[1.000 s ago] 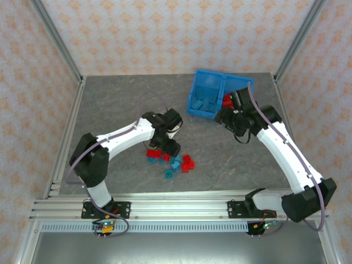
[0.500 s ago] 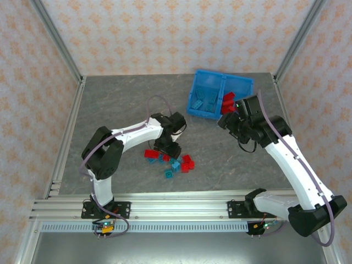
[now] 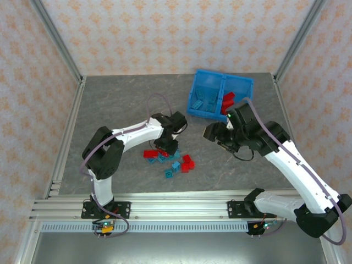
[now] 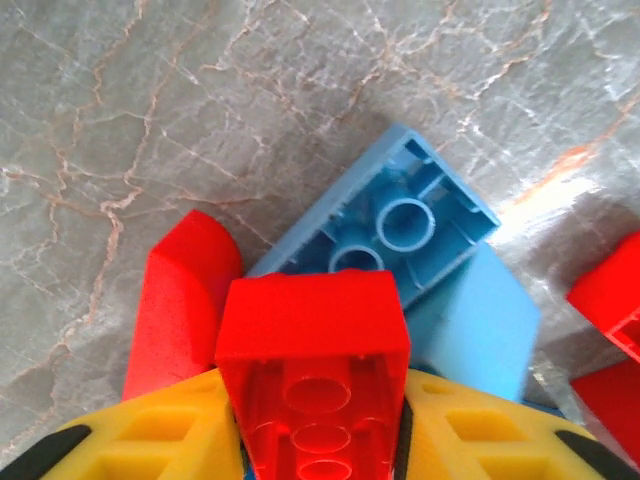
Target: Sort the legos into containers by color
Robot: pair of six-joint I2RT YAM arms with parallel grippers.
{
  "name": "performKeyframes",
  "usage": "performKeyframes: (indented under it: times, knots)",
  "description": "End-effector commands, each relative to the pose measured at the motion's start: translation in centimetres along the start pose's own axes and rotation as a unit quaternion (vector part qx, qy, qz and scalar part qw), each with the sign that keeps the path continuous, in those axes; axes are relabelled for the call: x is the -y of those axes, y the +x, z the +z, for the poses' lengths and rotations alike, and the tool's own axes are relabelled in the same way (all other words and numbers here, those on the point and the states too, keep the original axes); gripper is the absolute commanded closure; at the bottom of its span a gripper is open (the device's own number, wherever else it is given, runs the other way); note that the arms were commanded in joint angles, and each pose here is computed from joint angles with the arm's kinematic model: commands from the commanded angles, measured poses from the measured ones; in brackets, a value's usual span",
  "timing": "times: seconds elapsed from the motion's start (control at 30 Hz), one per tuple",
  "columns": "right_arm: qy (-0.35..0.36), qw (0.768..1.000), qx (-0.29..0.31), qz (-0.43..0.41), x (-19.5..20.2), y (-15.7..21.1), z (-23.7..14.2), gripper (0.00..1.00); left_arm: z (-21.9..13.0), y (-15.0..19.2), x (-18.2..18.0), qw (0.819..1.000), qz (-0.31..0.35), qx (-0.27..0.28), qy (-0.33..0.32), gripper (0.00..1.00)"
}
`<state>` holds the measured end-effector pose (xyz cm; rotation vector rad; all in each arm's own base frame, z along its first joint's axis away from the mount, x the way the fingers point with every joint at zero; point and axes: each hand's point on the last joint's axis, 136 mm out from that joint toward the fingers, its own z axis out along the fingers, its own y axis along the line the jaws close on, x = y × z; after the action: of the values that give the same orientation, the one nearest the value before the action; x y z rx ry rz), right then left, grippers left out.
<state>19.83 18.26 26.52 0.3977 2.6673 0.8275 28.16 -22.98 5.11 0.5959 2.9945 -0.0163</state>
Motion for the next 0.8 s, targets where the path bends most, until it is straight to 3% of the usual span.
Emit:
performKeyframes:
  times: [0.0,0.2,0.4,0.6,0.77]
  knots:
    - [-0.008,1.0,-0.005,0.005,-0.4,0.4,0.3,0.35,0.2,-0.7,-0.7,1.0,-0.001,0.019,-0.02,0.62]
    - [-0.007,1.0,0.009,0.004,-0.8,-0.4,0.6,0.35,-3.3,-2.6,0.2,0.998,0.002,0.066,0.007,0.62]
    - [0.012,1.0,0.021,-0.009,-0.3,-0.9,0.4,0.35,-10.0,-5.4,1.2,0.989,0.001,0.139,0.047,0.62]
    - [0.056,0.985,0.163,0.022,2.2,-4.7,-2.4,0.34,-17.3,-11.1,5.2,0.955,-0.014,0.25,0.158,0.64]
    - [0.074,0.968,0.232,0.053,3.8,-6.3,-4.2,0.34,-19.0,-17.9,8.8,0.924,-0.046,0.302,0.232,0.66]
